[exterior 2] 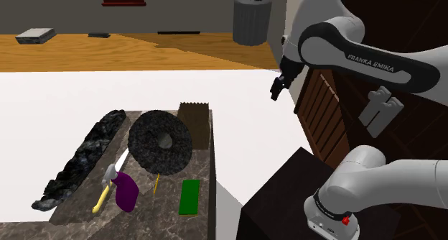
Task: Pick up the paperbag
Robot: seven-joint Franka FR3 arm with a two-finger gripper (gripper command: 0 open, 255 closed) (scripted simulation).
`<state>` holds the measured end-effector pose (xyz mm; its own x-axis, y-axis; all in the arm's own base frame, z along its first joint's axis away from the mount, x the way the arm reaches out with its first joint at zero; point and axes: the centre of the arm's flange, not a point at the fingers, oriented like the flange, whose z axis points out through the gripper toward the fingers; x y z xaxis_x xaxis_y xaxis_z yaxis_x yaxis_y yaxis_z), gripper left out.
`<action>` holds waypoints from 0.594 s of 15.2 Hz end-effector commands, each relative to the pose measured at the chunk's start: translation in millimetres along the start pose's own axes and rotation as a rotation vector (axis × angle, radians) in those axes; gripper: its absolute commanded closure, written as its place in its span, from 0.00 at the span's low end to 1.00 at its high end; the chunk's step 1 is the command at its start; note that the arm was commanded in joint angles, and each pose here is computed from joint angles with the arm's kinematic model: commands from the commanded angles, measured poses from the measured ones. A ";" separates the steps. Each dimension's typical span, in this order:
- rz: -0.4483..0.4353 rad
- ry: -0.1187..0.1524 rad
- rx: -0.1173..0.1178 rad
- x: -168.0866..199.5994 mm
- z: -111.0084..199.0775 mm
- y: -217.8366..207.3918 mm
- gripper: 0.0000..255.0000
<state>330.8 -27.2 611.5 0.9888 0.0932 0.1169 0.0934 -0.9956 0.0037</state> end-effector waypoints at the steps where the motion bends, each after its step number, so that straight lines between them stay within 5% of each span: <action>1: 0.000 0.000 0.000 0.0 0.0 0.0 0.00; 9: 0.040 -0.039 0.022 90.4 50.1 -35.8 0.00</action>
<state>411.7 10.3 576.7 0.9948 0.0597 0.0828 0.0613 -0.9980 -0.0177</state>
